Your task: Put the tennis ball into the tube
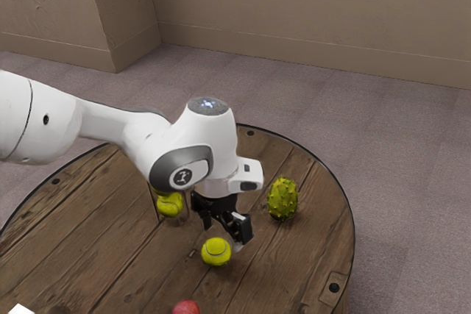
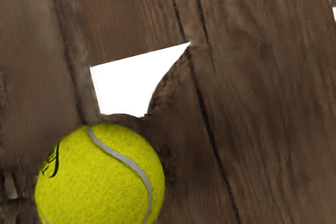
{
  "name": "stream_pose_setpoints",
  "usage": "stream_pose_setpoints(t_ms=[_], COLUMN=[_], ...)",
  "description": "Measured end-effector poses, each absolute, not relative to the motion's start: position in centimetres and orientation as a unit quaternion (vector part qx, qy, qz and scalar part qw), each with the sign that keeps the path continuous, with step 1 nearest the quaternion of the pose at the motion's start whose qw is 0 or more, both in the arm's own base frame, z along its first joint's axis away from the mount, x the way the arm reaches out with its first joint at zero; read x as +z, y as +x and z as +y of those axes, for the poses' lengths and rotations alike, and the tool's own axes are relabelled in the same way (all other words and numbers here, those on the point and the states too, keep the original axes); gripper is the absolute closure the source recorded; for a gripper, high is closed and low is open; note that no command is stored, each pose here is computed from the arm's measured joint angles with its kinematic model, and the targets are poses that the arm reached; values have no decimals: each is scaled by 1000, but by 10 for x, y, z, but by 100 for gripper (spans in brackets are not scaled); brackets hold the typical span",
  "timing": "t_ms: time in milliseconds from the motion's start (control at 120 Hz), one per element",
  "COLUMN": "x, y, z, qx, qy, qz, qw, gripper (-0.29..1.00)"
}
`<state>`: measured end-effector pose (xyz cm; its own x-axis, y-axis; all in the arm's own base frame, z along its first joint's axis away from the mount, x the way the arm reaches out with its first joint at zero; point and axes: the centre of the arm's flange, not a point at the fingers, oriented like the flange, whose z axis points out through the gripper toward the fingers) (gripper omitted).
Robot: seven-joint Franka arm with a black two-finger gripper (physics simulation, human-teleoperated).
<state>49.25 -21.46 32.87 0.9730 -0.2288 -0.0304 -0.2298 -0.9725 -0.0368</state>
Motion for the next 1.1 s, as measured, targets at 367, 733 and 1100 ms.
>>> stream_pose_setpoints(t_ms=[367, 733, 1100], x=[269, 249, 285], y=[512, 502, 503], z=[-185, -183, -184], qx=[9, 13, -15], qy=[-999, -1000, -999], qz=[30, -11, -43], qw=[28, 25, 26], gripper=[0, 24, 50])
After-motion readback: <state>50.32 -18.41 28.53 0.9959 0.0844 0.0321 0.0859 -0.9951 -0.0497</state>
